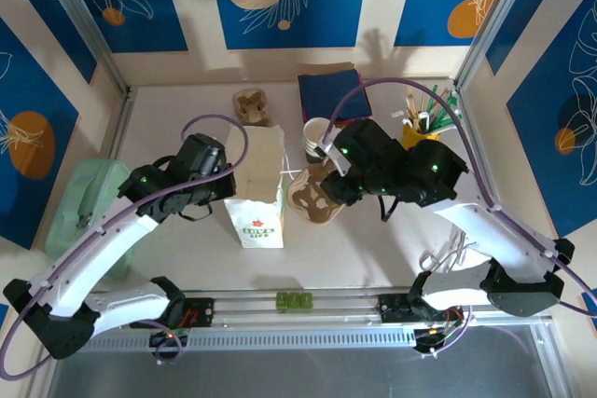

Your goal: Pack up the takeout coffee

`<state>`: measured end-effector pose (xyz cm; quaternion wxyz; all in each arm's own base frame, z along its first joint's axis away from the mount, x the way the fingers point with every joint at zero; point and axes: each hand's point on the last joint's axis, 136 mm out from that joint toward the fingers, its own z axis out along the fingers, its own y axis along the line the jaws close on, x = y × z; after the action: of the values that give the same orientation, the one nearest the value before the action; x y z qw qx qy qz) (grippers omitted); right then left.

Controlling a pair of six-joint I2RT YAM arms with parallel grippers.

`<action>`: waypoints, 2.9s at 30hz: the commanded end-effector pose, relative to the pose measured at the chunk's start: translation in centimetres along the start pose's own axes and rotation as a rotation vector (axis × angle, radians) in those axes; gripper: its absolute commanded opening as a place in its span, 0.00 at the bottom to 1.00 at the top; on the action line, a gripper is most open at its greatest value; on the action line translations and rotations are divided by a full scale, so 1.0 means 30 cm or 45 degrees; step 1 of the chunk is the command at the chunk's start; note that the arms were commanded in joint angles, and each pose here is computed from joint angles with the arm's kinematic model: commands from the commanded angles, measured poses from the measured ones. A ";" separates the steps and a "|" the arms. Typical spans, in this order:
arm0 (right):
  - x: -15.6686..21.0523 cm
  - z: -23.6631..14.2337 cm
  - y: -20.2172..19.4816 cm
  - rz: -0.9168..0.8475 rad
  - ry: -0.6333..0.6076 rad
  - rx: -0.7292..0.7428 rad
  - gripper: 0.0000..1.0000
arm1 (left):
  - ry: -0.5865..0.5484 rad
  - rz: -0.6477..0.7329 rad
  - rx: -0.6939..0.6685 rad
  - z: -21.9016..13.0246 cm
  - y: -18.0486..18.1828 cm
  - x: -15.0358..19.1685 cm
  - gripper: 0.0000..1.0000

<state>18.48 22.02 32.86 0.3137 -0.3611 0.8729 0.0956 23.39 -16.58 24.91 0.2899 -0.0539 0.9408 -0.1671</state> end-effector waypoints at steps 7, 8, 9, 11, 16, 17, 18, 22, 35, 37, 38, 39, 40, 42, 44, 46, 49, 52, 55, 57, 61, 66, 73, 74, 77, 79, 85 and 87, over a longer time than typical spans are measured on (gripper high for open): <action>-0.028 -0.111 -0.014 -0.067 -0.071 0.025 0.39 | -0.012 0.048 0.073 0.021 -0.106 0.027 0.00; -0.043 -0.116 -0.012 -0.075 -0.082 0.026 0.39 | -0.007 0.050 0.076 0.025 -0.113 0.033 0.00; -0.054 -0.117 -0.008 -0.087 -0.086 0.022 0.39 | -0.004 0.053 0.080 0.027 -0.118 0.037 0.00; -0.077 -0.116 -0.002 -0.115 -0.096 0.023 0.39 | 0.000 0.053 0.078 0.030 -0.119 0.041 0.00; -0.138 -0.091 -0.014 -0.187 -0.102 0.083 0.40 | -0.012 0.034 0.127 0.013 -0.132 0.038 0.22; -0.150 -0.083 -0.015 -0.203 -0.097 0.094 0.40 | -0.013 0.032 0.141 0.003 -0.136 0.036 0.26; -0.163 -0.072 -0.015 -0.215 -0.094 0.100 0.40 | -0.017 0.032 0.147 -0.008 -0.137 0.033 0.30; -0.209 -0.036 -0.016 -0.251 -0.089 0.111 0.40 | -0.064 0.025 0.141 -0.058 -0.112 0.016 0.39; -0.323 0.120 0.007 -0.572 -0.023 0.159 0.42 | -0.292 0.011 0.175 -0.244 0.028 -0.008 0.46; -0.336 0.138 0.004 -0.625 -0.016 0.180 0.42 | -0.308 0.005 0.175 -0.257 0.045 -0.004 0.47; -0.341 0.146 0.001 -0.654 -0.010 0.191 0.42 | -0.315 -0.001 0.178 -0.263 0.053 -0.002 0.47; -0.343 0.156 0.001 -0.684 -0.001 0.199 0.42 | -0.322 -0.006 0.179 -0.267 0.060 0.000 0.47; -0.346 0.161 0.002 -0.709 0.005 0.204 0.42 | -0.327 -0.007 0.181 -0.269 0.065 0.003 0.47; -0.354 0.177 0.004 -0.767 0.013 0.209 0.42 | -0.335 -0.012 0.183 -0.271 0.074 0.007 0.47; -0.355 0.192 0.021 -0.823 0.019 0.189 0.42 | -0.338 -0.014 0.182 -0.270 0.080 0.011 0.47; -0.358 0.211 0.029 -0.870 0.028 0.191 0.42 | -0.339 -0.018 0.181 -0.268 0.085 0.014 0.46; -0.367 0.241 0.027 -0.912 0.043 0.208 0.42 | -0.340 -0.018 0.183 -0.264 0.087 0.017 0.47; -0.373 0.261 0.036 -0.944 0.051 0.197 0.42 | -0.340 -0.017 0.179 -0.261 0.092 0.021 0.47; -0.374 0.285 0.047 -0.971 0.061 0.189 0.42 | -0.346 -0.017 0.178 -0.263 0.097 0.022 0.47; -0.365 0.305 0.054 -0.983 0.079 0.178 0.42 | -0.354 -0.019 0.172 -0.263 0.104 0.022 0.47; -0.335 0.335 0.082 -0.999 0.120 0.129 0.42 | -0.372 -0.023 0.169 -0.271 0.114 0.020 0.47; -0.292 0.349 0.123 -0.991 0.160 0.044 0.43 | -0.380 -0.023 0.159 -0.271 0.124 0.020 0.47; -0.223 0.346 0.165 -0.937 0.245 -0.094 0.43 | -0.374 -0.022 0.156 -0.259 0.123 0.024 0.47; -0.214 0.349 0.166 -0.931 0.260 -0.101 0.43 | -0.370 -0.021 0.160 -0.257 0.120 0.026 0.47; -0.191 0.357 0.167 -0.907 0.297 -0.120 0.43 | -0.360 -0.016 0.158 -0.250 0.117 0.029 0.47; -0.179 0.359 0.172 -0.885 0.316 -0.144 0.43 | -0.359 -0.012 0.151 -0.245 0.118 0.028 0.47; -0.142 0.357 0.186 -0.827 0.371 -0.202 0.43 | -0.352 -0.003 0.165 -0.236 0.107 0.031 0.47; -0.131 0.355 0.194 -0.807 0.386 -0.226 0.43 | -0.338 0.014 0.173 -0.230 0.094 0.031 0.48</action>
<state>22.82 32.73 27.10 0.1924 -0.6562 0.7296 -0.0130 18.57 -11.64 28.84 0.4161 -0.0674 0.8797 -0.2203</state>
